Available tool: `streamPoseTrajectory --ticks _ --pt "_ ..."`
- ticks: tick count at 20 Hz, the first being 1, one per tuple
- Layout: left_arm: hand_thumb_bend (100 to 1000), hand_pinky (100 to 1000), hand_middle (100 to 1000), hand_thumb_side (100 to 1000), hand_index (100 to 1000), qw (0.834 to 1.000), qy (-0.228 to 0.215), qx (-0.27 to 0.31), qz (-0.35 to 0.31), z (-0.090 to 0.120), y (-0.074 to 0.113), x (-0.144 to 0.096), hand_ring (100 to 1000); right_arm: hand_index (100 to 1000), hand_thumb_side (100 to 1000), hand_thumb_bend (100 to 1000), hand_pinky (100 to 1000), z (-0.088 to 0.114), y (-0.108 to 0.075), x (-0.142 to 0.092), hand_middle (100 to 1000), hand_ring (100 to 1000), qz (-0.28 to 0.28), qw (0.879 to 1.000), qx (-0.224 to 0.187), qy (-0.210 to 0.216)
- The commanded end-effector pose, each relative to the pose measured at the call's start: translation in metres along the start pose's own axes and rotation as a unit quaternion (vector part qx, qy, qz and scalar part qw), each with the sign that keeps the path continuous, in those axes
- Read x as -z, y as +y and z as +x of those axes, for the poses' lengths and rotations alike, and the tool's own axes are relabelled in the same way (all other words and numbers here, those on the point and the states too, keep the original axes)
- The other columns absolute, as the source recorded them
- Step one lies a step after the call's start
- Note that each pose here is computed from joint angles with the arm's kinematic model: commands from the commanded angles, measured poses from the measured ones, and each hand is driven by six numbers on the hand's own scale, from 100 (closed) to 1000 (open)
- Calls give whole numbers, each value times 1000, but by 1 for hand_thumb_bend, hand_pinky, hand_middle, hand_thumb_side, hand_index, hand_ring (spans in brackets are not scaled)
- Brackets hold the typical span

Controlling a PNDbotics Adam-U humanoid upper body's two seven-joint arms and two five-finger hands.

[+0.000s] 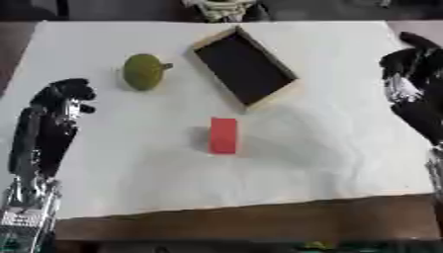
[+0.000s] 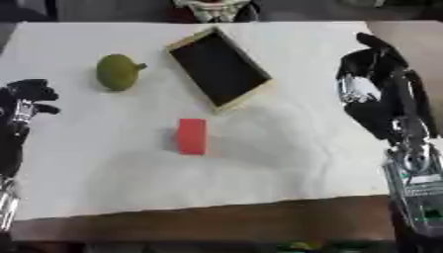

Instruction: Pick up objects on the table and place them in the box.

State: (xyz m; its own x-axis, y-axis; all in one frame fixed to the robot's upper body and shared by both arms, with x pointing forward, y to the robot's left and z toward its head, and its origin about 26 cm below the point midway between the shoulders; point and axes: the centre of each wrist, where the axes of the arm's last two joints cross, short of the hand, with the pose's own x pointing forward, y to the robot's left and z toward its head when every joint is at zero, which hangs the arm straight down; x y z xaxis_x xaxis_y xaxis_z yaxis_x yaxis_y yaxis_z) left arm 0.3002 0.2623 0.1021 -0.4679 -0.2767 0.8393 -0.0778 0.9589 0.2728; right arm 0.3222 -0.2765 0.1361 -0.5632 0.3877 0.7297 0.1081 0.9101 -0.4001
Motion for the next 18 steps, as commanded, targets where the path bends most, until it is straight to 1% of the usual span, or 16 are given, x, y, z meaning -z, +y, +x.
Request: streamPoseTrajectory --ticks 1,10,13,16,17,18 --pt "100 589 589 687 719 1000 -16 5 -1 7 3 5 666 883 431 100 716 5 -3 4 628 713 0 1000 -2 -13" --pt "100 589 589 685 720 1000 -15 5 0 7 3 4 669 883 434 100 716 5 -3 4 628 714 0 1000 -2 -12" --pt "100 589 593 671 721 1000 -16 8 0 7 5 5 674 883 435 100 716 5 -3 4 628 714 0 1000 -1 -12" --pt "100 601 608 620 731 999 -22 30 -6 10 13 7 697 883 437 100 717 5 -3 4 628 714 0 1000 -2 -11" --pt "100 601 608 620 731 999 -24 40 -9 11 16 8 697 883 437 100 717 4 -3 3 628 714 0 1000 -2 -11" --pt "100 614 622 581 742 998 -28 52 -15 13 20 10 714 883 439 100 716 4 -4 3 628 714 1 1000 -2 -11"
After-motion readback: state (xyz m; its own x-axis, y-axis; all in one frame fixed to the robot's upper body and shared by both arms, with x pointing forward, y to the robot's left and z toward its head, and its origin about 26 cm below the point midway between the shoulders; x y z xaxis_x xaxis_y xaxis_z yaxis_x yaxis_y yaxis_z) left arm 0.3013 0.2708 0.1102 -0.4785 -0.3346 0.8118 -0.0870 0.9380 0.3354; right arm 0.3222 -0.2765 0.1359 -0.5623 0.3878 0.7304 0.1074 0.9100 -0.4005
